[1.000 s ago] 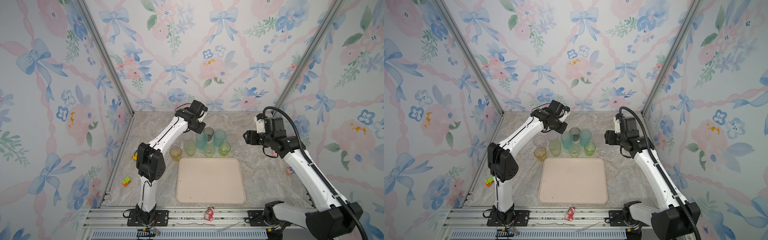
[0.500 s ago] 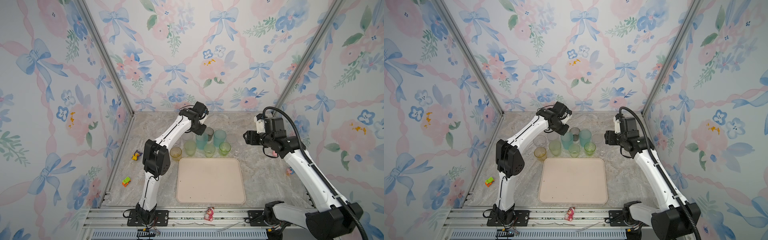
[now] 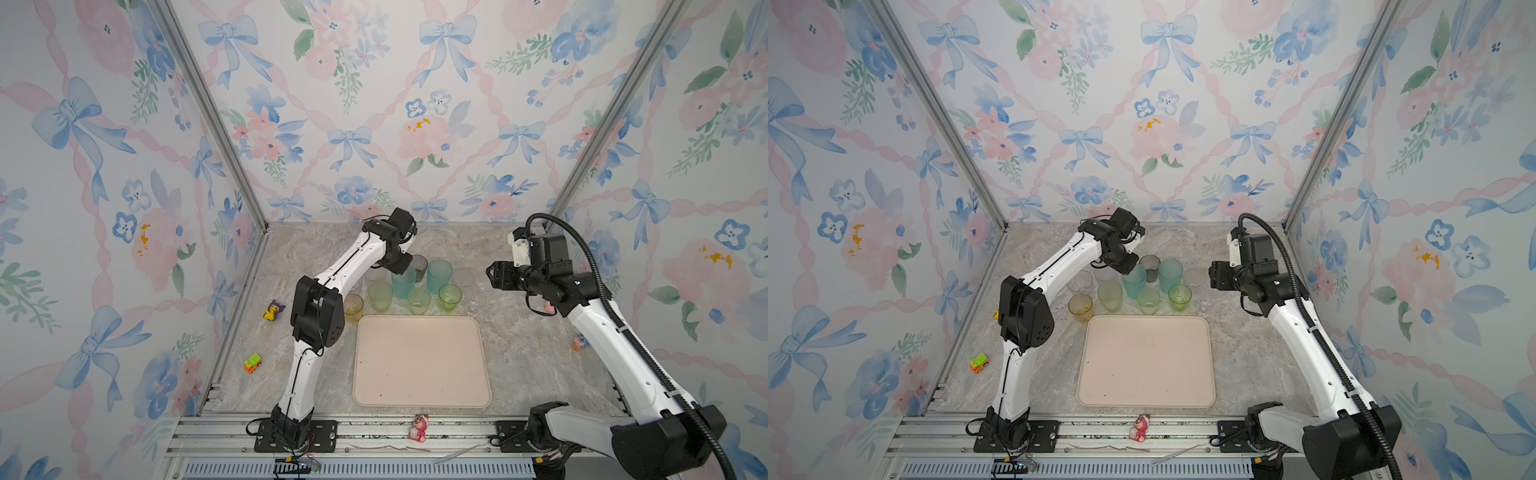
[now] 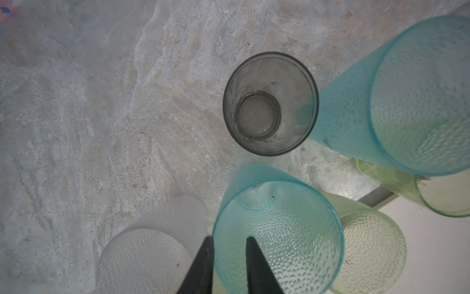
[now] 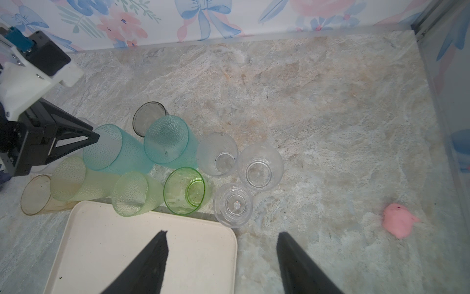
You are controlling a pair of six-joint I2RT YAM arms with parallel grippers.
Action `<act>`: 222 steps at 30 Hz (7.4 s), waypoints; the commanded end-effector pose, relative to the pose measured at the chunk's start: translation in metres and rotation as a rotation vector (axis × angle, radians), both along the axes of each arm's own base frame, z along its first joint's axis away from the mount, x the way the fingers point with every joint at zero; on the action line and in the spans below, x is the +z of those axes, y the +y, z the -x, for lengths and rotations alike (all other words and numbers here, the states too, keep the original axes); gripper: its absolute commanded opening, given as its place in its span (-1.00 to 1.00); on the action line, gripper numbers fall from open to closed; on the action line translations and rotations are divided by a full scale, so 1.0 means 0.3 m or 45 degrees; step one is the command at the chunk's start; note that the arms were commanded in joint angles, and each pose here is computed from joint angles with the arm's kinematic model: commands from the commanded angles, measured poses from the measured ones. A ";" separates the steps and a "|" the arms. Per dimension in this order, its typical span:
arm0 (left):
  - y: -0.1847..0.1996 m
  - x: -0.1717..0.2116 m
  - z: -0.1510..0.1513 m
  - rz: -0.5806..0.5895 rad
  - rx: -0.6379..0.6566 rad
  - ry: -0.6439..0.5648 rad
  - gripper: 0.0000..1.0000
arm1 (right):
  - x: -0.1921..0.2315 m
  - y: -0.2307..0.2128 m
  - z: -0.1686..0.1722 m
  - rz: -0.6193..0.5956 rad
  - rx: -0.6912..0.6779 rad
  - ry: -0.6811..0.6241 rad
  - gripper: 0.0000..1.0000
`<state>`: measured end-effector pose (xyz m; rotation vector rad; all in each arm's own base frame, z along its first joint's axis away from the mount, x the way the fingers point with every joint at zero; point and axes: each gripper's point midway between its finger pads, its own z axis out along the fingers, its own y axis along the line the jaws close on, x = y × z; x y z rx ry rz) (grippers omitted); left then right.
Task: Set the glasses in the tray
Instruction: 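Lower the left gripper onto the teal cup and close on it, then carry the teal cup with the left gripper onto the tray's nearer edge, then release the teal cup with the left gripper while the right gripper reaches for another, then close the right gripper on the second teal cup and lift it, then carry the second teal cup with the right gripper onto the tray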
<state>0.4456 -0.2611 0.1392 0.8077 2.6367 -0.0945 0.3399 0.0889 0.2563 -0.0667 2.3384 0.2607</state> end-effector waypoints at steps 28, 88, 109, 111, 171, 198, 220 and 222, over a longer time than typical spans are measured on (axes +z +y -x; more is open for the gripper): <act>0.043 0.006 -0.051 -0.001 -0.007 0.004 -0.88 | -0.038 0.013 -0.016 0.015 0.010 0.041 0.41; 0.328 -0.053 1.024 0.084 0.303 0.158 -0.90 | -0.029 0.288 0.146 0.088 0.266 0.000 0.40; 0.331 -0.060 1.016 0.054 0.291 0.172 -0.48 | -0.052 0.299 0.130 0.117 0.274 0.024 0.41; 0.328 -0.049 1.008 0.064 0.291 0.156 -0.42 | -0.055 0.301 0.127 0.119 0.275 0.028 0.42; 0.321 0.372 0.373 0.428 0.315 -0.572 -0.41 | -0.439 0.310 -0.404 0.227 0.125 0.470 -0.57; 0.334 0.340 0.382 0.424 0.322 -0.546 -0.44 | -0.161 0.272 -0.383 0.274 0.117 0.212 -0.94; 0.431 0.433 0.363 0.434 0.431 -0.669 -0.41 | -0.016 0.717 0.182 0.341 0.729 0.181 -0.93; 0.423 0.441 0.360 0.445 0.422 -0.668 -0.42 | -0.054 0.763 0.206 0.349 0.768 0.205 -0.93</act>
